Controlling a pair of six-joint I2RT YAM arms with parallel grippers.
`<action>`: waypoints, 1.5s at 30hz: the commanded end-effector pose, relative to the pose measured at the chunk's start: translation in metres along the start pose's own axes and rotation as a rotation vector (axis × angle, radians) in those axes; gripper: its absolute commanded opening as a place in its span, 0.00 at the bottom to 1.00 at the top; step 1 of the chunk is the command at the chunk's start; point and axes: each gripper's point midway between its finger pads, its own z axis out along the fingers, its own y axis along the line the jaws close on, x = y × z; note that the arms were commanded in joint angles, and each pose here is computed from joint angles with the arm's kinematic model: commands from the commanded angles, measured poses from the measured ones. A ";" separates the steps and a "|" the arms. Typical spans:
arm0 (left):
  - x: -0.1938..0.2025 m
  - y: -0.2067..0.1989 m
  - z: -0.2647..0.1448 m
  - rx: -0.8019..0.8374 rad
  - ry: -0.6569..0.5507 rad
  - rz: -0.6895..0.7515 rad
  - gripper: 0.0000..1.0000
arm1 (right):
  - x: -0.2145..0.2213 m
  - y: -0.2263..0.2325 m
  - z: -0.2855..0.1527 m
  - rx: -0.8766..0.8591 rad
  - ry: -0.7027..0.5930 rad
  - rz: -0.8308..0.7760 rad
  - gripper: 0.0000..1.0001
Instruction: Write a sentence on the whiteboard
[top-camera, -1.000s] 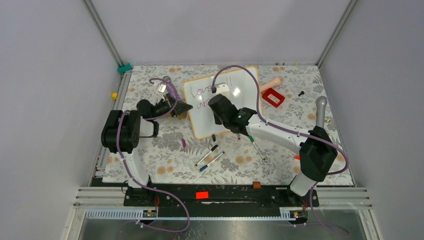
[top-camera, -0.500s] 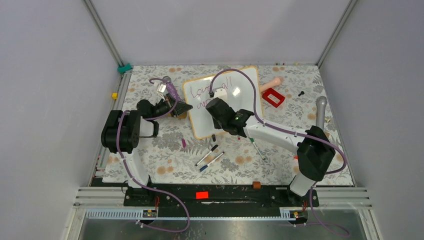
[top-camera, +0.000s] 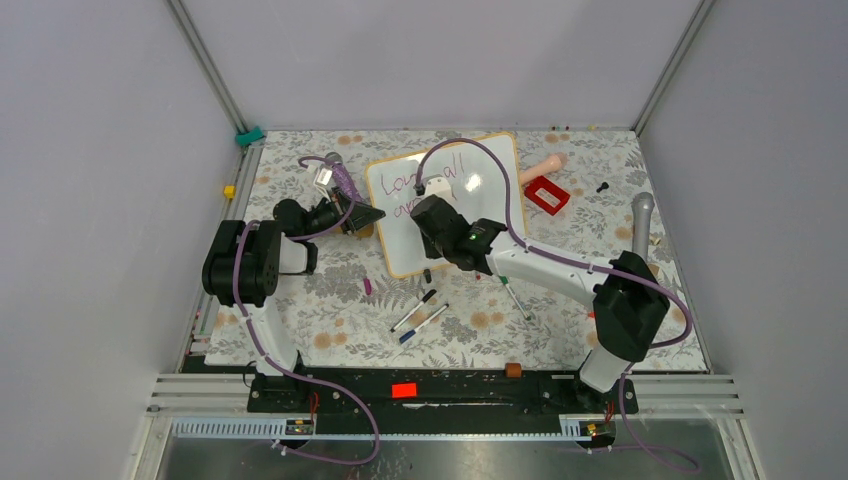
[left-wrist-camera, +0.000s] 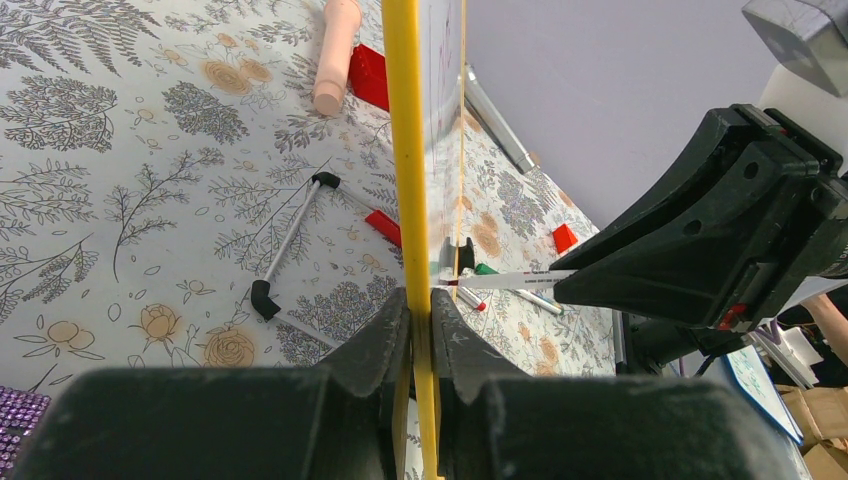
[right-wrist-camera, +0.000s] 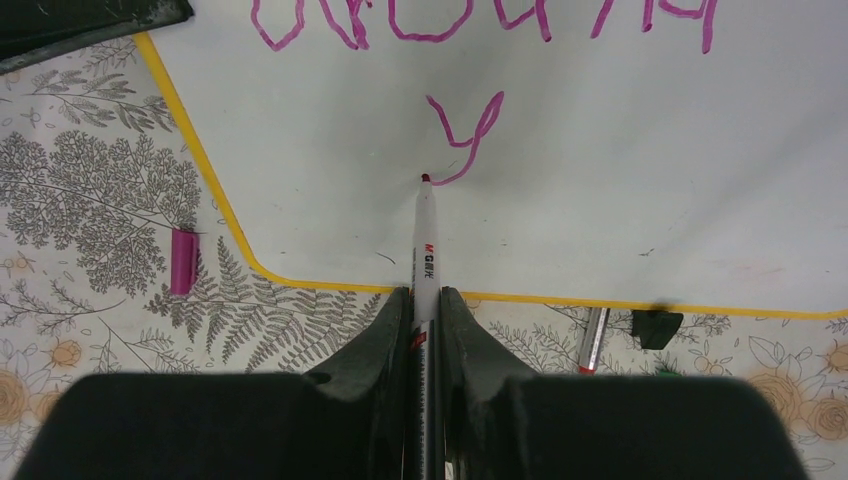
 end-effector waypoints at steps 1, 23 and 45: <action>-0.011 -0.006 0.002 0.047 -0.010 0.131 0.00 | -0.035 0.004 -0.012 -0.028 -0.139 0.036 0.00; -0.011 -0.007 0.003 0.054 -0.006 0.134 0.00 | -0.036 -0.043 -0.043 -0.004 -0.283 0.082 0.00; -0.011 -0.007 0.003 0.055 -0.004 0.132 0.00 | -0.050 -0.039 -0.020 0.053 -0.253 0.050 0.00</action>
